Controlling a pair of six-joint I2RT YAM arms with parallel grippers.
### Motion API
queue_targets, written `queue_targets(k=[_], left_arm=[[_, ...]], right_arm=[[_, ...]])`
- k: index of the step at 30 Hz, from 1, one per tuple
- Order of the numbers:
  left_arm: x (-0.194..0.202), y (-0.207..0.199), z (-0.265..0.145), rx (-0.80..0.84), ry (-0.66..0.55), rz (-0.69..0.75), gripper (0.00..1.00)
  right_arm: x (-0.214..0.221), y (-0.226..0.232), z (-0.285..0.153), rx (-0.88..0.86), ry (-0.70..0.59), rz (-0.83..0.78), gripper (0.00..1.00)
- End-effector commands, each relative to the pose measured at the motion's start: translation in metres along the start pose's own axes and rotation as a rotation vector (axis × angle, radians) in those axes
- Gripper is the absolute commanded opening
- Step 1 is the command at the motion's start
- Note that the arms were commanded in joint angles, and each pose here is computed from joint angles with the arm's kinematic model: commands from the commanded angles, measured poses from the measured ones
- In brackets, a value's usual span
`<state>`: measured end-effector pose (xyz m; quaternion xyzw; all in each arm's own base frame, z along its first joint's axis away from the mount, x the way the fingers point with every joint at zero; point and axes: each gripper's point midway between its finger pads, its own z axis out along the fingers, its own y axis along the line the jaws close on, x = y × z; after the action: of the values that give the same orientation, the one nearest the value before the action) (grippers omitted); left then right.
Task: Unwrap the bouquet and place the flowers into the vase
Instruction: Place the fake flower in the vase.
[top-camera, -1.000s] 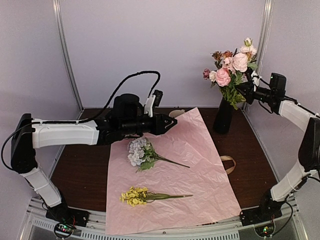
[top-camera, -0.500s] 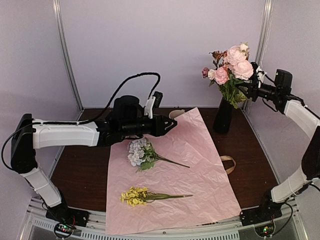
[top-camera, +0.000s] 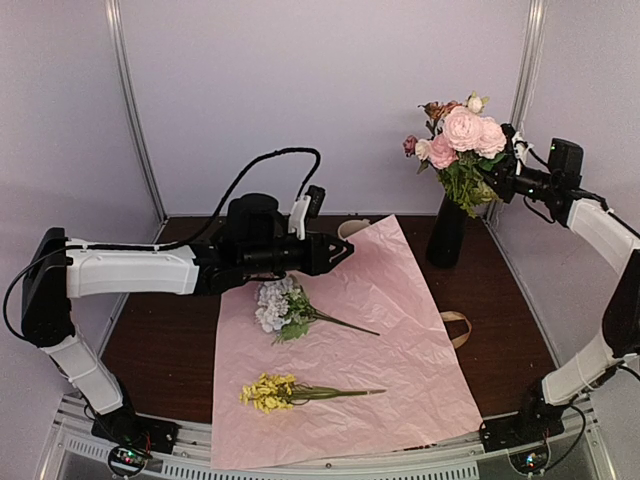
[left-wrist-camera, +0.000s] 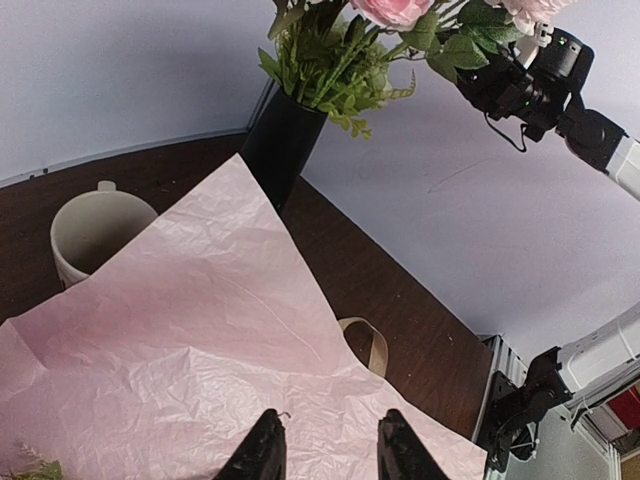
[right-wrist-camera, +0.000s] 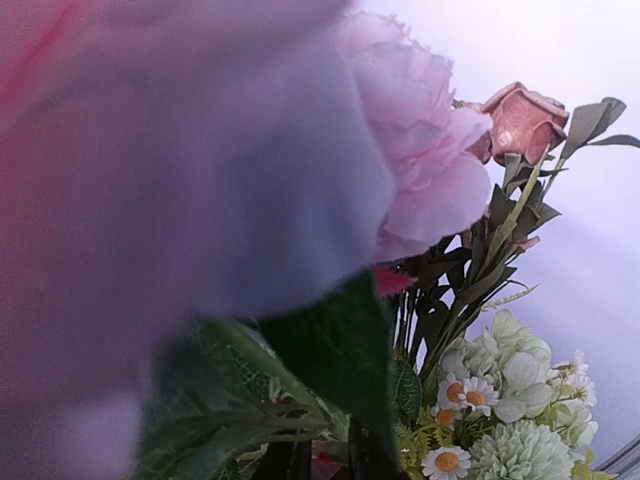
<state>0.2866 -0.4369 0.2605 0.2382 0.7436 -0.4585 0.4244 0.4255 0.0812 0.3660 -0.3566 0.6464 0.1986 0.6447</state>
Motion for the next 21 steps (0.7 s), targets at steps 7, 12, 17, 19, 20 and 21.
queue_targets(k=[7, 12, 17, 19, 20, 21], left_arm=[[-0.016, -0.013, -0.007, 0.038, -0.052, 0.007, 0.34], [-0.013, -0.011, -0.007, 0.034, -0.049, 0.008, 0.34], [-0.012, -0.010, -0.007, 0.033, -0.047, 0.007, 0.34], [-0.010, -0.010, -0.007, 0.032, -0.046, 0.005, 0.34], [-0.010, -0.010, -0.007, 0.033, -0.046, 0.006, 0.34], [-0.010, -0.010, -0.007, 0.033, -0.048, 0.006, 0.34]], right_arm=[[0.013, -0.007, 0.007, -0.012, 0.021, 0.022, 0.00], [0.034, -0.010, 0.012, -0.011, 0.064, 0.041, 0.00], [0.054, -0.009, 0.014, -0.014, 0.095, 0.062, 0.00], [0.063, -0.009, 0.015, -0.012, 0.110, 0.072, 0.00], [0.067, -0.009, 0.016, -0.010, 0.117, 0.076, 0.00], [0.071, -0.009, 0.017, -0.011, 0.125, 0.082, 0.00]])
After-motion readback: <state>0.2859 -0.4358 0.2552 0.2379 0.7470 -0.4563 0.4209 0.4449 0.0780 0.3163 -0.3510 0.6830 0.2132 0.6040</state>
